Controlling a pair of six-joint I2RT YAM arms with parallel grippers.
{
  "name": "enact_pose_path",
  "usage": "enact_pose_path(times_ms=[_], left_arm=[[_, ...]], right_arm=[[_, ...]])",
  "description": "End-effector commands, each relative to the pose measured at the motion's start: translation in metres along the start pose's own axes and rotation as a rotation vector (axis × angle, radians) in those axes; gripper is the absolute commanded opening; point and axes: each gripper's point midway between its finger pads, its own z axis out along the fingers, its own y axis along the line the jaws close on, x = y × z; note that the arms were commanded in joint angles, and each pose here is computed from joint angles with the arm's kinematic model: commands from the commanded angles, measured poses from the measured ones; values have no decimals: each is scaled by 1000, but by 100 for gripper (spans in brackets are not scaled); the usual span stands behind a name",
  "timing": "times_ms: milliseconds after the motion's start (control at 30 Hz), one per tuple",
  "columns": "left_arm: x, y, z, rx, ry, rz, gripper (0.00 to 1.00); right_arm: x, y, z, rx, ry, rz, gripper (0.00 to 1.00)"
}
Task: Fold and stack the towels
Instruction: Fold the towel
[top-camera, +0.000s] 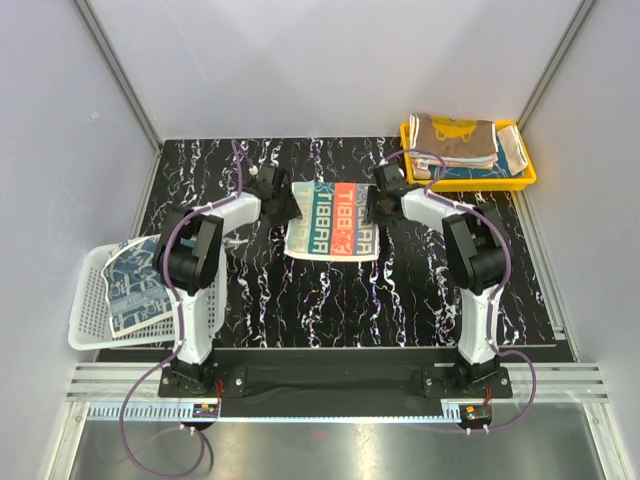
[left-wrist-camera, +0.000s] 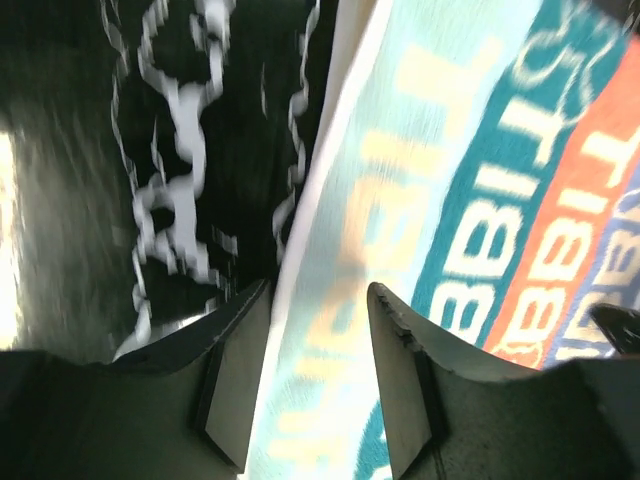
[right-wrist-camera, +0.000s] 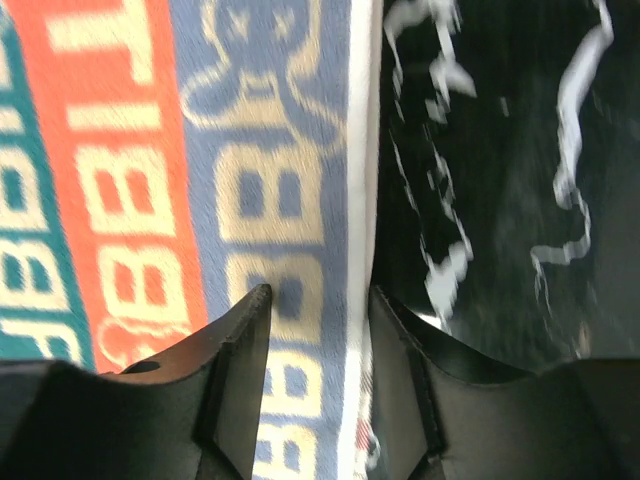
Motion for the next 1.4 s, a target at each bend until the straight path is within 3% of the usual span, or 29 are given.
enact_pose_path(times_ms=[0, 233, 400, 467, 533, 700, 833, 1033, 1367], left_arm=[[62, 57, -5, -251, 98, 24, 49], [124, 85, -37, -324, 134, 2, 43], [155, 78, -65, -292, 138, 31, 42], [157, 72, -74, -269, 124, 33, 45], [146, 61, -83, -230, 107, 42, 49], [62, 27, -97, -190, -23, 81, 54], [17, 6, -85, -114, -33, 128, 56], [4, -31, -44, 43, 27, 216, 54], [-6, -24, -8, 15, 46, 248, 54]], right_arm=[[35, -20, -17, 98, 55, 2, 49], [82, -25, -48, 99, 96, -33, 47], [130, -27, -75, 83, 141, -51, 48], [130, -27, -79, 71, 130, -37, 51], [124, -30, -83, 91, 109, -44, 53], [62, -42, -81, 125, 33, -10, 55], [22, -52, -66, 134, 3, 21, 55], [-7, -35, -34, 109, 15, 4, 53], [-4, -52, -10, 209, 44, -27, 51]])
